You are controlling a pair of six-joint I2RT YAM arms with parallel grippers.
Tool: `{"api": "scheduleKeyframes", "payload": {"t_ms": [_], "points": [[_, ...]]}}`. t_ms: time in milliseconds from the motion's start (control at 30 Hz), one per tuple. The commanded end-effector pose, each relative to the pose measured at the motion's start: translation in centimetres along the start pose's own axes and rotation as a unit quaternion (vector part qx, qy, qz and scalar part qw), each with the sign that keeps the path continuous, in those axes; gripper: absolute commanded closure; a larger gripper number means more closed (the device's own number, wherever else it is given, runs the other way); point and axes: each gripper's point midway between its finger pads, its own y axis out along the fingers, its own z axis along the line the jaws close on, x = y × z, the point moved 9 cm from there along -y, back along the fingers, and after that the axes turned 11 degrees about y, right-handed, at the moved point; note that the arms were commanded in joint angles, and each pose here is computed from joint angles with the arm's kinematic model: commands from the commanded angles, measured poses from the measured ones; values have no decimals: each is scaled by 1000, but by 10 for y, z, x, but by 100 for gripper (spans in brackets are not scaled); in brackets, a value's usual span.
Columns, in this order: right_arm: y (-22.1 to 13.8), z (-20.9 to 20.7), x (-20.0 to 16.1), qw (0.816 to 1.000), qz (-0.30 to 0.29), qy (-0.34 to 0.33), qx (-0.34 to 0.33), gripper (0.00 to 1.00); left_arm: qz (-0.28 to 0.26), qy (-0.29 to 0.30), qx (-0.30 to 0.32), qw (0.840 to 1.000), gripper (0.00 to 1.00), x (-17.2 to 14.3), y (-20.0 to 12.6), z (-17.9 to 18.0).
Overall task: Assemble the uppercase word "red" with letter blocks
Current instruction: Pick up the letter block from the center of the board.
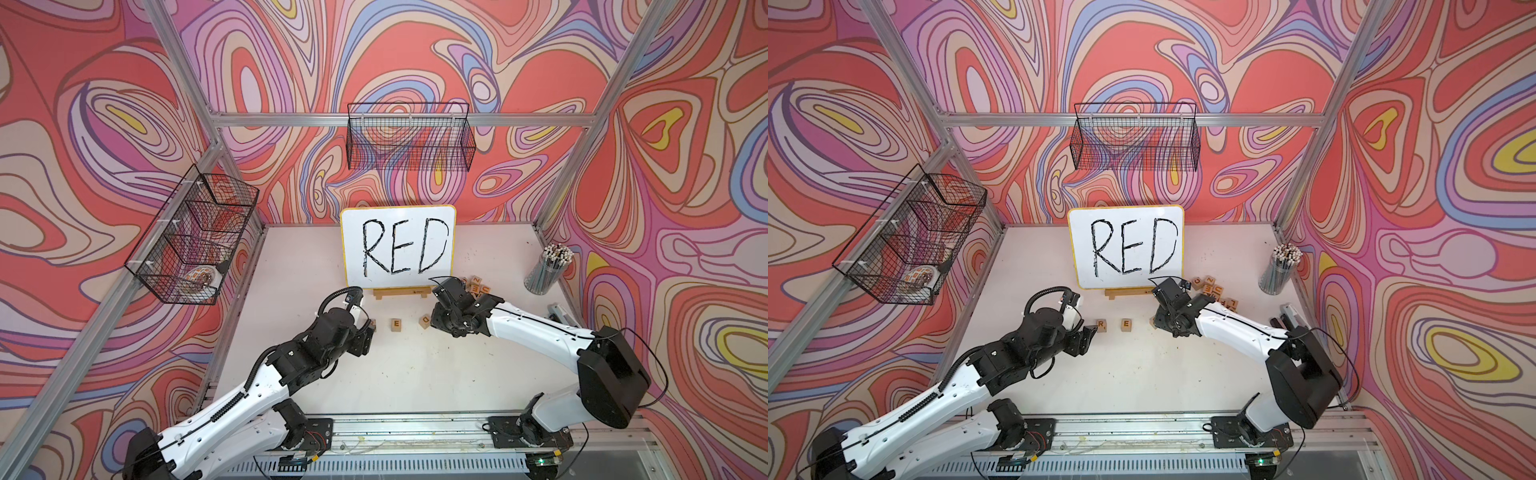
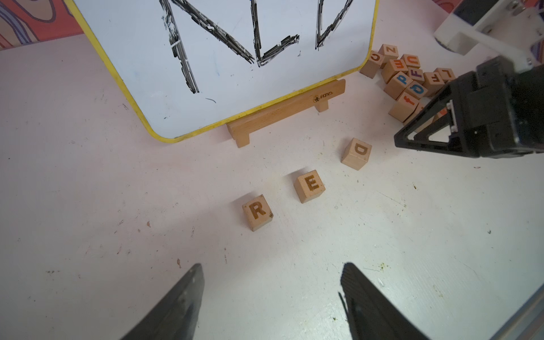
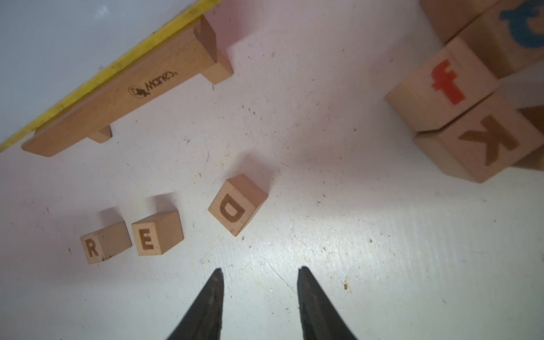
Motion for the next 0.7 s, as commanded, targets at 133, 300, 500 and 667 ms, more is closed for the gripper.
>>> {"api": "scheduleKeyframes", "payload": {"t_ms": [133, 300, 500, 667], "points": [[-1, 0, 0, 996, -14, 89, 6, 53, -10, 4, -1, 1000, 24, 2, -2, 1], [5, 0, -1, 994, -7, 111, -9, 52, -13, 2, 1, 1000, 24, 2, -4, 2], [2, 3, 3, 991, -18, 129, -29, 51, -17, -4, 5, 1000, 24, -1, -7, 3], [6, 10, 5, 991, -13, 130, -37, 51, -18, -4, 5, 1000, 24, -1, -8, 4]]}}
